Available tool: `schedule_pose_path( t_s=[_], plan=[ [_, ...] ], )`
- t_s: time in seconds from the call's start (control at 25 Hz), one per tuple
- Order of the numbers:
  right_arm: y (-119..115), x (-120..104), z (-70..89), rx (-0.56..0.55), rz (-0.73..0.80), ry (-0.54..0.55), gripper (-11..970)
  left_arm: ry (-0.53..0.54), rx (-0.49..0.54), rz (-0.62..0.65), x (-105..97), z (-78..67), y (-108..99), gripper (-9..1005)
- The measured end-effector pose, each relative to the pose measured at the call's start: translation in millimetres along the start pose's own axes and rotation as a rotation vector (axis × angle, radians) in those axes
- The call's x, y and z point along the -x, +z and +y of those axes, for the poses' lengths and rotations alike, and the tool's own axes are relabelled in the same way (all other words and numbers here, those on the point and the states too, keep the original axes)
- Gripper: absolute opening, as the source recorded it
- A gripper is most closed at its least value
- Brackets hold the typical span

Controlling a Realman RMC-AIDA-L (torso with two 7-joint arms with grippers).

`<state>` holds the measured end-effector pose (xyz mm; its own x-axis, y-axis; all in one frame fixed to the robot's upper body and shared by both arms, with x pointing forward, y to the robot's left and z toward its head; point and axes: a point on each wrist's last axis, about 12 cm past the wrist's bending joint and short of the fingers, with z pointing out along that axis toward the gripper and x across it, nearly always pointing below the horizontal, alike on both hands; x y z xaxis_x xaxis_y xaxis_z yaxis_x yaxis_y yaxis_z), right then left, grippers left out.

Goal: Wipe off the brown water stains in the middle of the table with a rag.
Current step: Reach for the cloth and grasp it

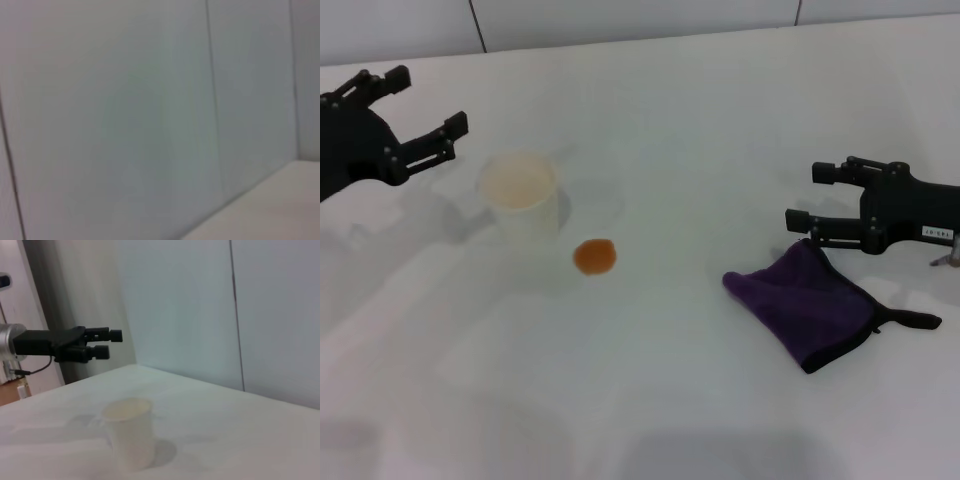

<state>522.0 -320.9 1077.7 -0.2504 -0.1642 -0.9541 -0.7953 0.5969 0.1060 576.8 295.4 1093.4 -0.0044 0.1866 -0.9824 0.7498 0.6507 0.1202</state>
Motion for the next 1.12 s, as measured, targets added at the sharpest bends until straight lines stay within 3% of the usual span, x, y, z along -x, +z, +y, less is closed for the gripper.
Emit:
schedule_pose_path(
  t_s=[0.56, 1.12],
  plan=[
    [1.7, 3.5, -2.3, -0.011, -0.015, -0.022, 828, -0.056, -0.251, 0.188, 32.4, 3.6, 9.2, 866],
    [6.1, 6.2, -1.4, 0.008, -0.012, -0.03, 828, -0.117, -0.288, 0.257, 48.6, 8.7, -4.1, 866]
  ],
)
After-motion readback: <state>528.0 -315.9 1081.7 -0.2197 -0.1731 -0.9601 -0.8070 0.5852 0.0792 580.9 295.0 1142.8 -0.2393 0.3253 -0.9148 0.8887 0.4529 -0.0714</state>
